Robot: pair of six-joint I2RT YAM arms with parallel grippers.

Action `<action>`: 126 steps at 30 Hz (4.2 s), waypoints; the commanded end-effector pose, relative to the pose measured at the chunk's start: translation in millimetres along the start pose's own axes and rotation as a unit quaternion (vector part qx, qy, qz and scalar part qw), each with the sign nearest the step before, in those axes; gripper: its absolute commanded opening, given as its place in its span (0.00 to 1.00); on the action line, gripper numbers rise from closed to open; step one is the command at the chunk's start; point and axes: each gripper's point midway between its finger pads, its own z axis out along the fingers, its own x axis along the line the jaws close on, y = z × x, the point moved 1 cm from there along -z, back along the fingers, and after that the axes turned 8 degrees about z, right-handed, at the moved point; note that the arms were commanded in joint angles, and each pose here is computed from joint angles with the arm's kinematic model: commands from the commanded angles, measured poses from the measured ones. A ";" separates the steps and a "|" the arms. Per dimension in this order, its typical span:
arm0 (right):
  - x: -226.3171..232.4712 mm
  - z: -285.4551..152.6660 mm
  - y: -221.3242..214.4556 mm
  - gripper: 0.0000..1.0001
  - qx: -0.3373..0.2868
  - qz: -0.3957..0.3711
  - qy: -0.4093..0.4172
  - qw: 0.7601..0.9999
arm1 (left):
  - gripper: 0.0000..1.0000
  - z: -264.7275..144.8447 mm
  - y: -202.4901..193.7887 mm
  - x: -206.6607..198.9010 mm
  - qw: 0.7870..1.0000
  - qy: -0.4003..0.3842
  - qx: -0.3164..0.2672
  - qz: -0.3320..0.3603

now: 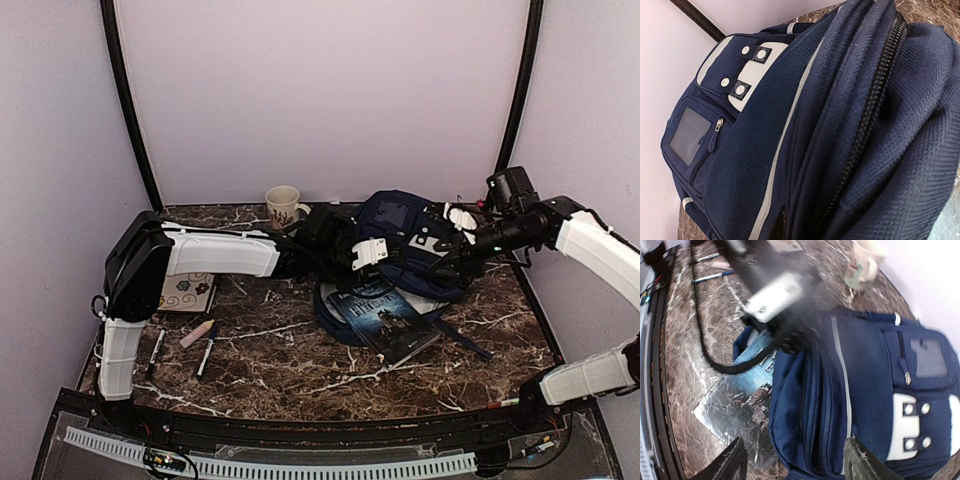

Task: Pack the student bag
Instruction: Pass from the right arm to the left, then adjust the book in the largest pocket of the bag.

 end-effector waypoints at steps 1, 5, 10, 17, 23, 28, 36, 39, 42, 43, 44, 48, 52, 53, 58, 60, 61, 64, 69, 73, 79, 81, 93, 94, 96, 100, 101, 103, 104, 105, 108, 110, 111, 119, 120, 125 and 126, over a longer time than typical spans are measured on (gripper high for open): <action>58.6 -33.0 16.7 0.69 -0.030 -0.051 0.114 0.992 | 0.00 -9.0 7.9 14.2 0.995 0.030 -0.019 -0.091; 85.0 -5.1 -17.1 0.69 0.044 -0.102 0.115 0.987 | 0.00 -11.9 16.1 24.4 0.989 0.034 -0.035 -0.141; 84.9 39.1 -45.5 0.70 0.088 -0.184 0.030 0.978 | 0.00 -17.7 26.3 46.7 0.974 0.035 -0.063 -0.214; 99.8 81.8 -77.6 0.77 0.117 -0.273 -0.027 0.955 | 0.00 -19.6 30.0 54.9 0.960 0.018 -0.078 -0.268; 110.9 104.8 -96.6 0.78 0.118 -0.338 -0.075 0.931 | 0.00 -24.0 36.2 62.9 0.955 0.021 -0.077 -0.287; 91.1 115.4 -99.9 0.73 0.105 -0.370 -0.181 0.905 | 0.00 -30.9 45.2 71.0 0.952 0.020 -0.078 -0.295; 71.1 82.7 -41.1 0.38 0.033 -0.326 -0.287 0.900 | 0.00 -38.5 49.5 72.3 0.951 0.017 -0.080 -0.297; 70.4 76.9 -27.8 0.25 0.026 -0.319 -0.294 0.901 | 0.00 -39.3 50.8 73.7 0.950 0.018 -0.083 -0.301; 71.6 72.5 -15.6 0.05 0.024 -0.320 -0.293 0.901 | 0.00 -41.1 52.6 76.9 0.948 0.021 -0.083 -0.306; 71.4 69.9 -11.4 0.01 0.024 -0.323 -0.295 0.899 | 0.00 -42.2 53.7 78.9 0.948 0.024 -0.082 -0.307; 71.6 66.5 -6.8 0.00 0.023 -0.328 -0.295 0.897 | 0.00 -43.3 53.6 81.7 0.947 0.030 -0.079 -0.310; 73.8 50.4 11.6 0.00 0.034 -0.343 -0.286 0.894 | 0.00 -51.7 48.4 102.1 0.941 0.078 -0.051 -0.325; 82.2 46.5 20.6 0.00 0.050 -0.337 -0.250 0.906 | 0.00 -68.2 37.3 124.2 0.928 0.137 -0.005 -0.347; 82.5 44.7 23.5 0.00 0.051 -0.338 -0.250 0.906 | 0.00 -75.7 37.6 129.9 0.923 0.151 0.000 -0.353; 76.9 34.4 31.9 0.00 0.066 -0.347 -0.259 0.899 | 0.00 -101.9 30.1 139.7 0.893 0.190 0.024 -0.408; 73.3 30.7 34.2 0.00 0.069 -0.344 -0.259 0.900 | 0.00 -107.1 28.0 140.3 0.884 0.196 0.029 -0.424; 71.9 29.2 35.6 0.00 0.070 -0.344 -0.258 0.900 | 0.00 -109.7 27.4 141.3 0.879 0.200 0.031 -0.431; 69.9 19.3 49.9 0.00 0.064 -0.339 -0.242 0.907 | 0.00 -113.0 22.1 144.0 0.871 0.214 0.039 -0.441; 63.7 -5.8 78.5 0.00 0.049 -0.370 -0.252 0.893 | 0.00 -116.7 13.4 153.0 0.851 0.225 0.038 -0.472; 65.1 -21.6 87.8 0.00 0.037 -0.394 -0.257 0.882 | 0.00 -124.0 17.7 163.9 0.839 0.230 0.022 -0.492; 73.4 -41.9 105.8 0.00 0.010 -0.397 -0.248 0.884 | 0.00 -122.2 40.0 174.6 0.845 0.212 -0.018 -0.491; 71.9 -48.0 112.0 0.00 0.003 -0.403 -0.260 0.877 | 0.00 -118.8 42.1 176.6 0.848 0.208 -0.020 -0.486; 96.1 -13.8 39.3 0.00 0.051 -0.380 -0.122 0.916 | 0.00 -105.7 41.2 161.1 0.854 0.159 -0.020 -0.495; 100.5 -9.9 26.7 0.00 0.053 -0.379 -0.105 0.918 | 0.00 -104.0 41.3 158.7 0.855 0.152 -0.021 -0.496; 107.9 -1.6 5.9 0.02 0.059 -0.371 -0.077 0.924 | 0.00 -98.9 39.0 153.1 0.856 0.142 -0.018 -0.497; 120.9 7.5 -25.6 0.54 0.076 -0.336 -0.013 0.939 | 0.00 -95.3 38.6 147.8 0.858 0.131 -0.019 -0.496; 123.0 7.1 -30.9 0.62 0.076 -0.337 -0.004 0.938 | 0.00 -94.7 38.7 147.3 0.859 0.129 -0.018 -0.496; 125.4 7.3 -40.7 0.74 0.077 -0.344 0.007 0.936 | 0.00 -94.5 38.6 146.8 0.860 0.128 -0.018 -0.494; 125.4 6.8 -42.7 0.80 0.074 -0.340 0.011 0.938 | 0.00 -94.9 38.7 146.8 0.861 0.128 -0.017 -0.492; 125.8 6.0 -44.4 0.87 0.072 -0.331 0.018 0.941 | 0.00 -94.4 36.9 146.5 0.860 0.129 -0.015 -0.493; 126.4 9.8 -60.6 1.00 0.083 -0.329 0.029 0.940 | 0.00 -94.1 35.0 146.5 0.861 0.128 -0.014 -0.492; 120.7 21.7 -76.4 1.00 0.091 -0.337 0.015 0.937 | 0.00 -92.9 33.2 147.2 0.860 0.129 -0.015 -0.494; 116.0 29.8 -80.2 1.00 0.090 -0.345 0.002 0.934 | 0.00 -92.9 33.0 148.1 0.859 0.130 -0.018 -0.496; 93.1 73.7 -121.9 0.93 0.121 -0.395 -0.056 0.909 | 0.00 -90.6 33.5 150.3 0.852 0.123 -0.033 -0.508; 87.5 77.9 -123.4 0.91 0.121 -0.394 -0.074 0.908 | 0.00 -89.9 33.8 149.4 0.852 0.121 -0.034 -0.509; 58.9 92.6 -117.4 0.79 0.090 -0.423 -0.185 0.882 | 0.00 -88.6 33.8 146.5 0.853 0.114 -0.033 -0.509; 56.2 91.3 -110.2 0.76 0.079 -0.426 -0.198 0.879 | 0.00 -89.5 34.5 147.6 0.853 0.113 -0.035 -0.509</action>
